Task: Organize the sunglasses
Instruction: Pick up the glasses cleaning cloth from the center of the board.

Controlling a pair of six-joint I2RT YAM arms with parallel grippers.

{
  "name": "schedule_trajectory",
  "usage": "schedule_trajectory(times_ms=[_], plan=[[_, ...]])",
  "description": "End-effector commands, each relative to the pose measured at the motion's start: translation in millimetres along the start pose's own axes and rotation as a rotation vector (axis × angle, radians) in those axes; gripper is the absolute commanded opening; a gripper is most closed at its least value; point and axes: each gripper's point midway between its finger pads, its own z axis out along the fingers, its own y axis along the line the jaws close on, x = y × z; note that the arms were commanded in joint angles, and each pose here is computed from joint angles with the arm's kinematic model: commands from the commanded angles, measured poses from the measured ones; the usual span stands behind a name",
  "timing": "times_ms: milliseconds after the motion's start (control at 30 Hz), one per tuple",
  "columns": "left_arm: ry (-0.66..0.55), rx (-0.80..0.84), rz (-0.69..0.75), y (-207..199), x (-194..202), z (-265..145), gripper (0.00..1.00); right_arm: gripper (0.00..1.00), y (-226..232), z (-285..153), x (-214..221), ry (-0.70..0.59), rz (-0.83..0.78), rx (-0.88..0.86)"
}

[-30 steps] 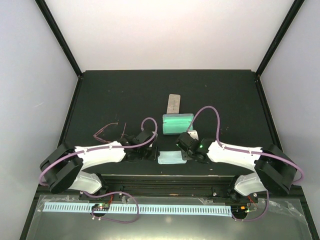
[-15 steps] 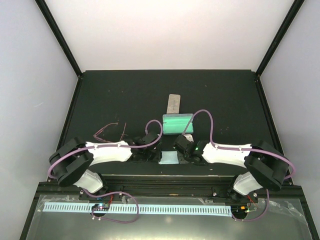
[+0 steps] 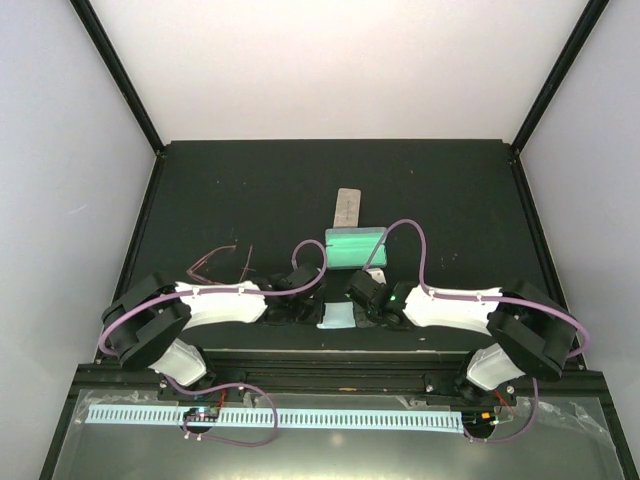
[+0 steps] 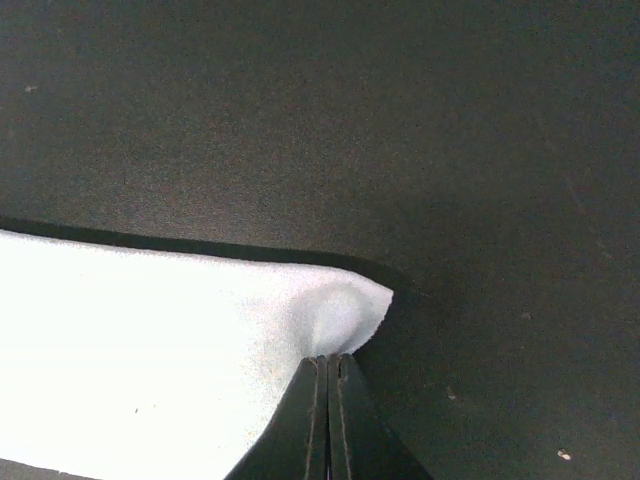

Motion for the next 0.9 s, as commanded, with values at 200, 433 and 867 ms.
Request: schedule_trajectory(times_ms=[200, 433, 867], plan=[[0.067, -0.102, 0.011, 18, 17, 10, 0.10, 0.01, -9, 6, 20, 0.055, 0.003, 0.013], [0.051, -0.105, 0.025, 15, 12, 8, 0.02, 0.01, -9, 0, 13, 0.025, 0.011, 0.011], [-0.118, -0.063, 0.074, -21, -46, -31, 0.02, 0.01, -2, -42, -50, -0.162, 0.001, 0.026]])
